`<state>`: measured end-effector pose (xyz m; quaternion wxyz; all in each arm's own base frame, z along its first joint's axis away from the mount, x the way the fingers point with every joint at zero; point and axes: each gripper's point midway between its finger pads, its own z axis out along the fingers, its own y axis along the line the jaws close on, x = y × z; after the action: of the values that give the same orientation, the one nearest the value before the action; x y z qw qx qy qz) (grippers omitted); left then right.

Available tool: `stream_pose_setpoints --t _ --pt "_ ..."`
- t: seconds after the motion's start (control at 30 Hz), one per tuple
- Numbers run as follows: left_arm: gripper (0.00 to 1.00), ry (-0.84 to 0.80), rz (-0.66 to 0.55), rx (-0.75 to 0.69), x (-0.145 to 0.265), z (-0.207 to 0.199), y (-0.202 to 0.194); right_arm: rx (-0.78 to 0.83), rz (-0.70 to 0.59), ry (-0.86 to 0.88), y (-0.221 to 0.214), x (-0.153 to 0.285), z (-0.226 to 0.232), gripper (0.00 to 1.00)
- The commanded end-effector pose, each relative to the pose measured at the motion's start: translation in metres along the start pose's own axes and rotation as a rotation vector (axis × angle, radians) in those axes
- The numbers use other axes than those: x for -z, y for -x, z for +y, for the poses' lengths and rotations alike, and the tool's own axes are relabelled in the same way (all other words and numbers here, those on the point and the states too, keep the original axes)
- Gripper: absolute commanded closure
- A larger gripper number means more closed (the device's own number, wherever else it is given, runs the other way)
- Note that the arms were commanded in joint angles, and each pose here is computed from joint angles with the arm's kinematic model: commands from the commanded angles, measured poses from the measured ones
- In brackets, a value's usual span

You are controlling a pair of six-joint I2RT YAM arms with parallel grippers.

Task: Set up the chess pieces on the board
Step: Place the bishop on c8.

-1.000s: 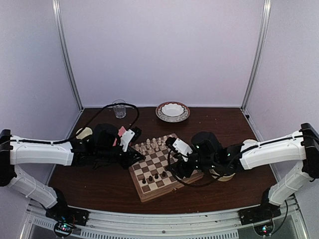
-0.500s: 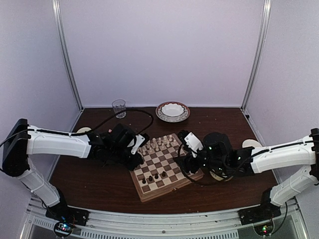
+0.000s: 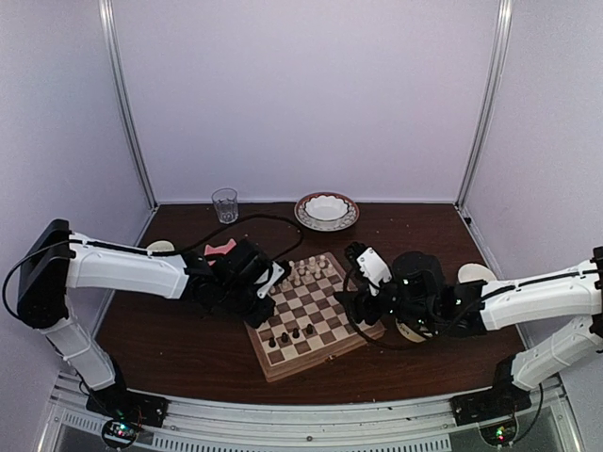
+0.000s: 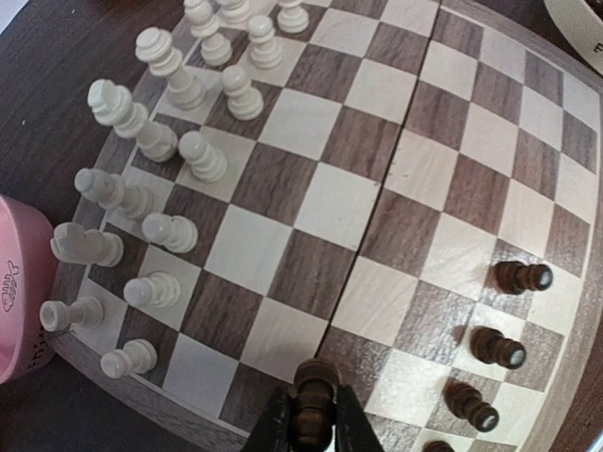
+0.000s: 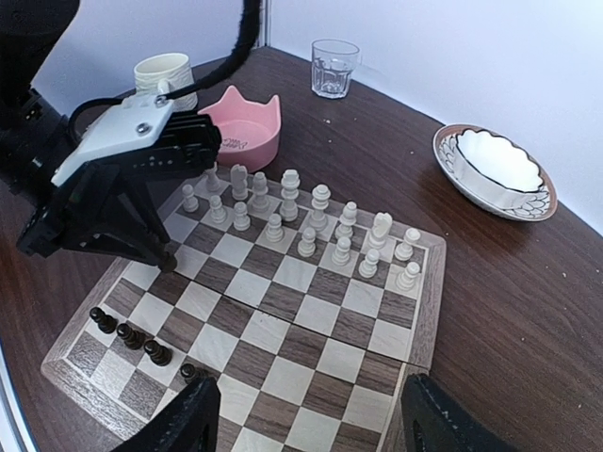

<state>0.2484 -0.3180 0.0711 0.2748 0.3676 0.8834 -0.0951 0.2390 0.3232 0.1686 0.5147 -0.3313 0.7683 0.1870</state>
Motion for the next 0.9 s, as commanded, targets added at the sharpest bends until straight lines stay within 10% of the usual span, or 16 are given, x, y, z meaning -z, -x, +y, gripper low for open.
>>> stream_pose_setpoints --t 0.0,0.87 --pt "1.0 -0.061 -0.139 -0.069 0.026 -0.027 0.027 -0.046 -0.072 -0.076 0.013 0.012 -0.016 0.31" --pt "1.0 -0.217 -0.098 -0.347 0.034 -0.121 0.017 -0.142 -0.115 -0.361 0.006 0.037 -0.078 0.32"
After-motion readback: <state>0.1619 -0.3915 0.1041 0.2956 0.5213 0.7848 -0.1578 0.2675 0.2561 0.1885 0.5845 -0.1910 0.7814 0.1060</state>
